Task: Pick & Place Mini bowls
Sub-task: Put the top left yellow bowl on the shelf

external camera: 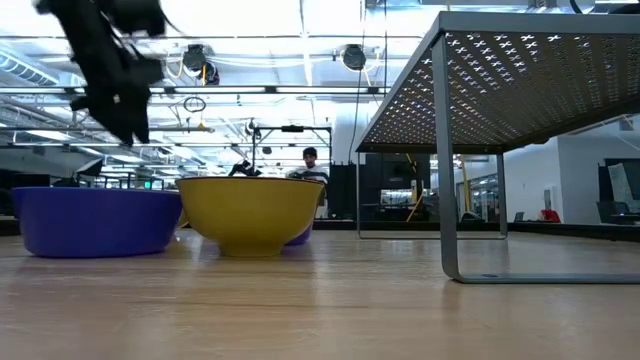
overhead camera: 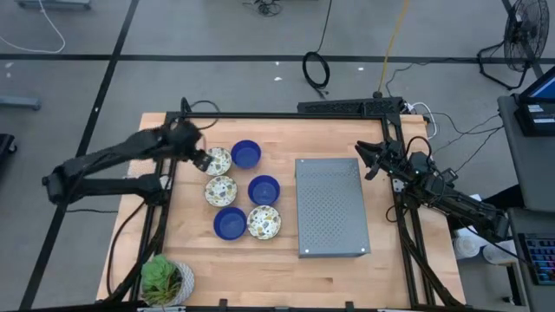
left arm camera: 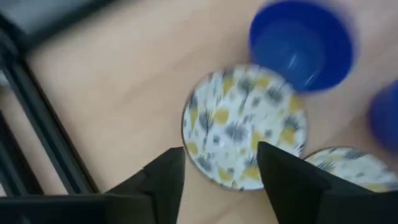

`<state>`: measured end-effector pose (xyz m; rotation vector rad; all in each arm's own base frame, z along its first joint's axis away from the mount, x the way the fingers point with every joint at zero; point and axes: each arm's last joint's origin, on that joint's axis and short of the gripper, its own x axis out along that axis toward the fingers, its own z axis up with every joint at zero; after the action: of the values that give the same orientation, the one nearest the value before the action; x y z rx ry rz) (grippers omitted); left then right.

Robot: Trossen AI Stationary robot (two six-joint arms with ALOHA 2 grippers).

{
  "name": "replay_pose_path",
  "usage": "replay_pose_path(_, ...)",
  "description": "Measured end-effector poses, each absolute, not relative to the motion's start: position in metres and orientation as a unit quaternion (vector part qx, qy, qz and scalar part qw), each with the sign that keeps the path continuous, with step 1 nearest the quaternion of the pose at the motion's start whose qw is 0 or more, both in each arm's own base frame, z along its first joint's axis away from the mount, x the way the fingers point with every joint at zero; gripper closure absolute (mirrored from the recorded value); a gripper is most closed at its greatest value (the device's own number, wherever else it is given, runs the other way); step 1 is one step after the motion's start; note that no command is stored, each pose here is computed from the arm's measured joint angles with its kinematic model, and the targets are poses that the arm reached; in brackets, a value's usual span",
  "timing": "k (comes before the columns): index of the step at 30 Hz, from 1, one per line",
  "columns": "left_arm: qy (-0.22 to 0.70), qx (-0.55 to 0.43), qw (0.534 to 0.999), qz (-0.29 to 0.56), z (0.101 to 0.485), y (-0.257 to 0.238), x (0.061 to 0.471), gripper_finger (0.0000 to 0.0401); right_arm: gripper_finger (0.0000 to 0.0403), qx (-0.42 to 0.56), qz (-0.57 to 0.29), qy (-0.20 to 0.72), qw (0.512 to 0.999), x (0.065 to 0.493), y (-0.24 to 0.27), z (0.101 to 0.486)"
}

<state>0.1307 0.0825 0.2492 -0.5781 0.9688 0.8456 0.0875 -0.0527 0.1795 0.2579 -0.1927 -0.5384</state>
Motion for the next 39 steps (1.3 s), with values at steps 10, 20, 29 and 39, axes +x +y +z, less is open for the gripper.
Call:
replay_pose_path(10,0.545,-0.349,0.647,0.403,0.2,0.131,0.145,0.0192,0.0314,0.127,-0.265,-0.095,0.951,0.087,-0.053,0.179)
replay_pose_path(20,0.561,-0.379,0.622,0.393,0.189,0.137,0.146,0.0223,0.0314,0.127,-0.265,-0.095,0.951,0.087,-0.053,0.179)
replay_pose_path(29,0.546,-0.416,0.613,0.391,0.189,0.136,0.147,0.0224,0.0314,0.127,-0.265,-0.095,0.951,0.088,-0.053,0.179)
replay_pose_path(39,0.545,-0.426,0.6,0.401,0.184,0.134,0.145,0.0224,0.0314,0.127,-0.265,-0.095,0.951,0.087,-0.053,0.179)
